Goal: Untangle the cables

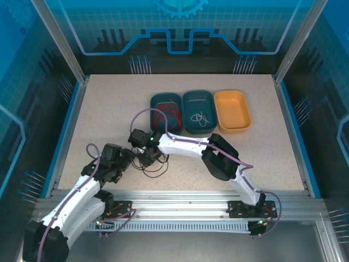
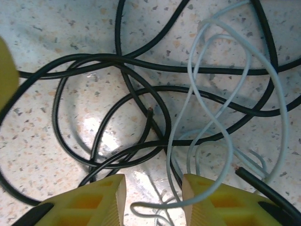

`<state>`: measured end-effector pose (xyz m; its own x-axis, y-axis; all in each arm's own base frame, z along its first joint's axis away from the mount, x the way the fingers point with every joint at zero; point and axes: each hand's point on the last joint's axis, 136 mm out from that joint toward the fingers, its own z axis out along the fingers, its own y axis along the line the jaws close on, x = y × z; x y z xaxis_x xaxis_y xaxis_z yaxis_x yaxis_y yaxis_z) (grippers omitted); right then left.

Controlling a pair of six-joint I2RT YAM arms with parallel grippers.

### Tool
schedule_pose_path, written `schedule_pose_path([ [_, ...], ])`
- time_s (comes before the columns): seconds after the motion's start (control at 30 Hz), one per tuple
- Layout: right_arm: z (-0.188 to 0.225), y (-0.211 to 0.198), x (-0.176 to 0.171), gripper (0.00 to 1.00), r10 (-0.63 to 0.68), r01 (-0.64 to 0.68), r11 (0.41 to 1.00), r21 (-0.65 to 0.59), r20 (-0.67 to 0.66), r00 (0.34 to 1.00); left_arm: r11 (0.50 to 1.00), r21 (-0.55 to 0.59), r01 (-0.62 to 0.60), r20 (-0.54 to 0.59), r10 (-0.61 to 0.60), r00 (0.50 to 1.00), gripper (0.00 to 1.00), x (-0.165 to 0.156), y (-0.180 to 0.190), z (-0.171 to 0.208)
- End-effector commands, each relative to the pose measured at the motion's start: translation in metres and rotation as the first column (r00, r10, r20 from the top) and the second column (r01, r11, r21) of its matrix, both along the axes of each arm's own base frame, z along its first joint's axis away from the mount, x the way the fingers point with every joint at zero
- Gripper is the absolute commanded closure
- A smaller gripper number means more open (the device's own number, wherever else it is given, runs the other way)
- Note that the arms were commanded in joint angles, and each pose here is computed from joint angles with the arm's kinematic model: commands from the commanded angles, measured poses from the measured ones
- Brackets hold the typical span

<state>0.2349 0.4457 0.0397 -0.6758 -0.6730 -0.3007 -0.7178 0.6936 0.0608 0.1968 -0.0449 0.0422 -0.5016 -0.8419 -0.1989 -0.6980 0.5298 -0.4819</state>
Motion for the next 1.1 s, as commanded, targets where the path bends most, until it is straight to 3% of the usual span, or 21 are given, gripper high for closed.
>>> schedule_pose_path([
  [0.0, -0.012, -0.005, 0.002, 0.61, 0.003, 0.000, 0.998, -0.067, 0.035, 0.999, 0.999, -0.031, -0.016, -0.015, 0.015, 1.000, 0.01, -0.005, -0.002, -0.006],
  [0.2, -0.008, -0.008, 0.007, 0.60, 0.013, -0.006, 0.996, -0.089, 0.073, 0.997, 0.999, -0.036, -0.020, -0.018, 0.019, 1.000, 0.01, -0.006, -0.002, -0.009],
  [0.4, 0.009, -0.003, 0.004, 0.66, 0.026, -0.021, 0.998, -0.053, 0.090, 0.996, 0.999, -0.041, -0.022, -0.017, 0.022, 1.000, 0.01, -0.005, -0.002, -0.011],
  [0.67, 0.035, 0.007, -0.001, 0.84, 0.051, -0.055, 0.997, 0.047, 0.094, 0.994, 0.999, -0.042, -0.021, -0.014, 0.020, 1.000, 0.01, -0.005, -0.003, -0.011],
  [0.9, 0.069, 0.018, -0.007, 0.96, 0.088, -0.106, 0.978, 0.180, 0.107, 0.990, 0.999, -0.047, -0.015, -0.015, 0.014, 1.000, 0.01, -0.005, -0.004, -0.011],
  [1.07, 0.104, 0.025, -0.013, 0.99, 0.119, -0.144, 0.926, 0.349, 0.090, 0.989, 0.998, -0.056, 0.007, -0.007, -0.007, 1.000, 0.01, -0.004, -0.007, -0.011],
])
